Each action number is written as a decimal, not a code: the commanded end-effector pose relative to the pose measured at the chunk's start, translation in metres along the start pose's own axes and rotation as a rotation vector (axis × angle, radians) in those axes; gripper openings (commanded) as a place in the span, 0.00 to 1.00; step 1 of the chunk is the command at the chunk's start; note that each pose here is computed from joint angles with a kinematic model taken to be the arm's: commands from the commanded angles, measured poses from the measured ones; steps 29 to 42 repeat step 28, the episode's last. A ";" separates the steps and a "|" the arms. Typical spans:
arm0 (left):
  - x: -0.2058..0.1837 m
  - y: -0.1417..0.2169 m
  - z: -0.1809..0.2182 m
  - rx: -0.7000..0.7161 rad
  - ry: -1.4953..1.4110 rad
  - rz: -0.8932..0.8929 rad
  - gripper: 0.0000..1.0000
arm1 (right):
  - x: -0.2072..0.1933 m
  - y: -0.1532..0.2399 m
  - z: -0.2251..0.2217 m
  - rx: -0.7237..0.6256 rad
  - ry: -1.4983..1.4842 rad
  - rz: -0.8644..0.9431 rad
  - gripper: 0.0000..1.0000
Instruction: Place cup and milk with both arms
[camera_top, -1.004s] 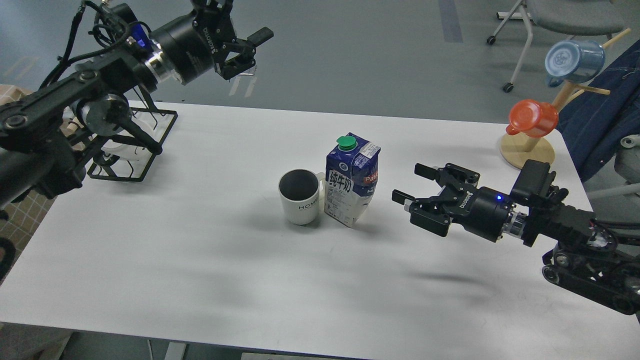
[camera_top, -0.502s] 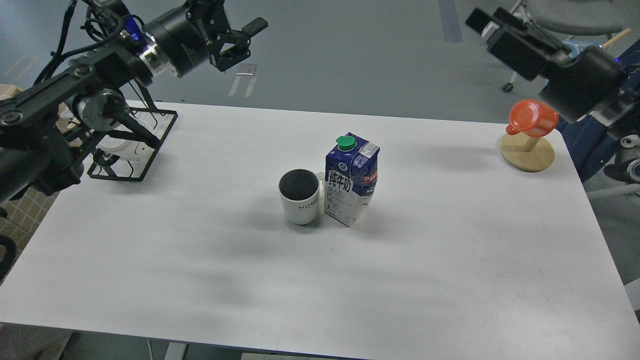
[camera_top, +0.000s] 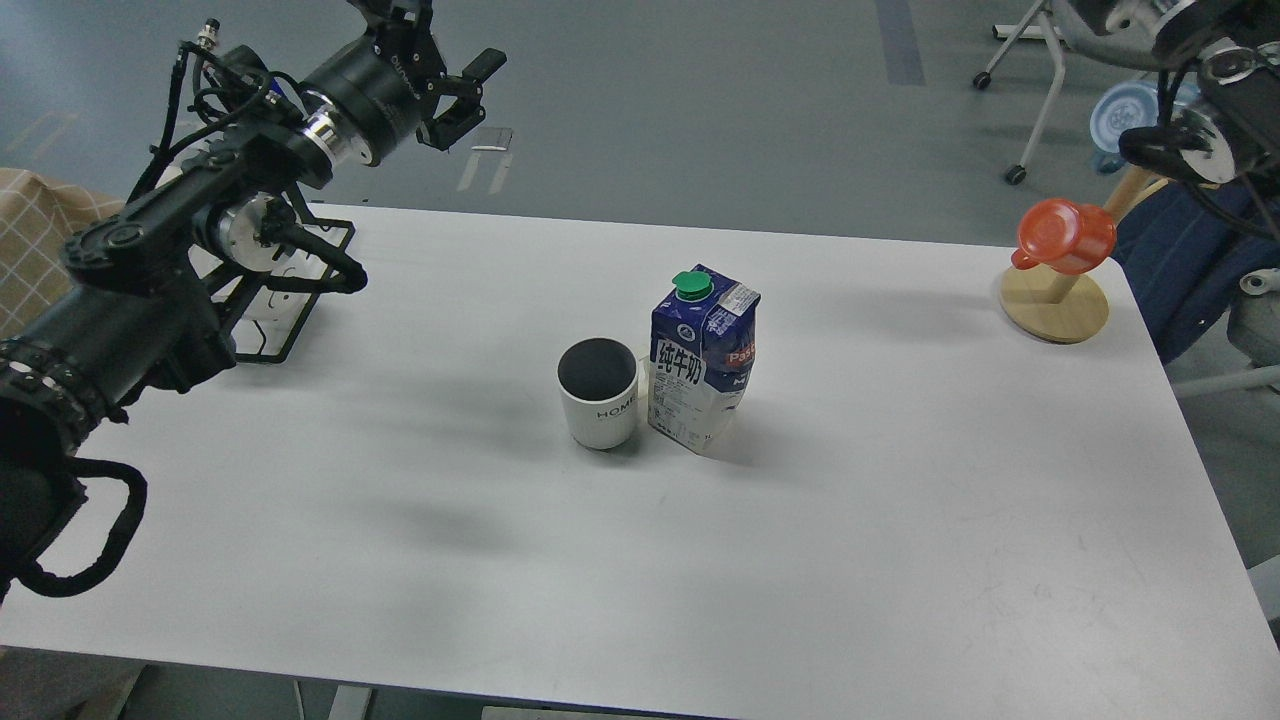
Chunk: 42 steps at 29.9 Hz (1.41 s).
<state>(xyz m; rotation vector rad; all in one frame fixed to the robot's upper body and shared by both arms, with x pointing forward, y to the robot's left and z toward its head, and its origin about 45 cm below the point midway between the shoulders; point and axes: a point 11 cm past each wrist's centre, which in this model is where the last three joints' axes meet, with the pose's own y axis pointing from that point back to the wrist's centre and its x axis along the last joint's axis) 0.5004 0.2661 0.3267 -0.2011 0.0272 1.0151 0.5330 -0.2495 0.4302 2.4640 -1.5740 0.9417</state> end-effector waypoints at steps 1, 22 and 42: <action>-0.001 0.000 -0.001 -0.072 0.022 -0.001 0.97 | -0.028 -0.026 0.009 -0.035 -0.103 0.047 1.00; 0.021 0.025 -0.061 -0.008 0.137 0.139 0.98 | -0.123 0.008 0.071 -0.001 -0.851 0.020 1.00; 0.020 0.024 -0.063 -0.003 0.151 0.141 0.98 | -0.128 0.017 0.082 -0.024 -0.863 0.030 1.00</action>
